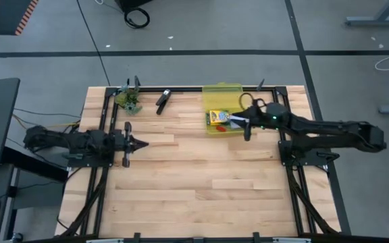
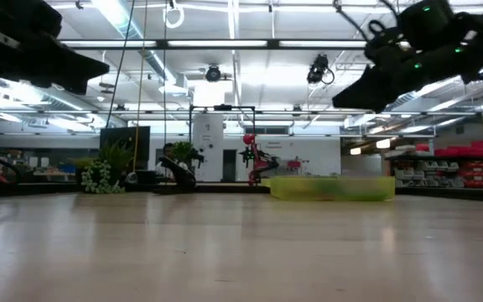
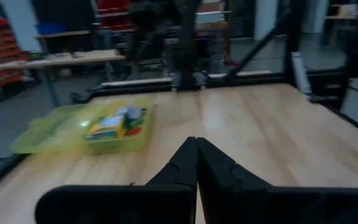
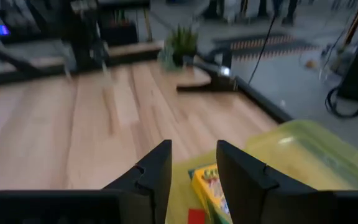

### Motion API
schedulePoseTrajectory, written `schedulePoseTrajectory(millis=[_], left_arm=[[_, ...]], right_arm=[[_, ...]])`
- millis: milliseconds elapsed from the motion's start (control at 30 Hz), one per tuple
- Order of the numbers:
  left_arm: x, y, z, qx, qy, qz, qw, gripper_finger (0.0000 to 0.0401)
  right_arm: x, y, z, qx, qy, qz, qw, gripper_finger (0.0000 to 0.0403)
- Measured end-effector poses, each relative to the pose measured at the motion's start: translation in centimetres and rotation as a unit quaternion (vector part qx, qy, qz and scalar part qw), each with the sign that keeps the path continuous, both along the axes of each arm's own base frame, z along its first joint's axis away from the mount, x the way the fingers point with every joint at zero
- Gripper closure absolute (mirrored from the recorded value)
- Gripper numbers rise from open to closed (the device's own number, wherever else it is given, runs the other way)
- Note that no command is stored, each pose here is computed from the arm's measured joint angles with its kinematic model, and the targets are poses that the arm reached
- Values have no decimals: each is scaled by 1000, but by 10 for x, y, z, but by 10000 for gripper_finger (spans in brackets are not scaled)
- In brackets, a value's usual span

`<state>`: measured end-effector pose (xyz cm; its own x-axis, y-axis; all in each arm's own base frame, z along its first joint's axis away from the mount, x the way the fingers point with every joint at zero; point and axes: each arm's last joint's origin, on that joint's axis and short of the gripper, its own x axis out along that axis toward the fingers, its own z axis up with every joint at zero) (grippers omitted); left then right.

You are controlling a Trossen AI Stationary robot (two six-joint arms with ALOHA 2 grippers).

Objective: Pack school essentials
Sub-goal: Return to Home Position

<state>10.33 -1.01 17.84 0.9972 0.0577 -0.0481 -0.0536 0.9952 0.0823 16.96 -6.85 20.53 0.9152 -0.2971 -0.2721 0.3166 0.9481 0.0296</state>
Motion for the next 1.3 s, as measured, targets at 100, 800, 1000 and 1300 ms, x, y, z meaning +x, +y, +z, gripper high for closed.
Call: schedulePoseTrajectory(millis=[100,800,1000,1300], left_arm=[[-2,6,2,8,-12,28,1000,396],[-11,20,-2,-29,-6,89,996,394],[-11,18,-2,-47,-7,79,996,396],[-11,12,-2,-56,-7,67,996,397]], right_arm=[[-13,5,0,-11,-43,-12,999,270],[-58,24,-26,-30,-194,-32,980,270],[-56,30,-26,-25,-196,-25,980,273],[-50,57,-28,-5,-188,7,982,335]])
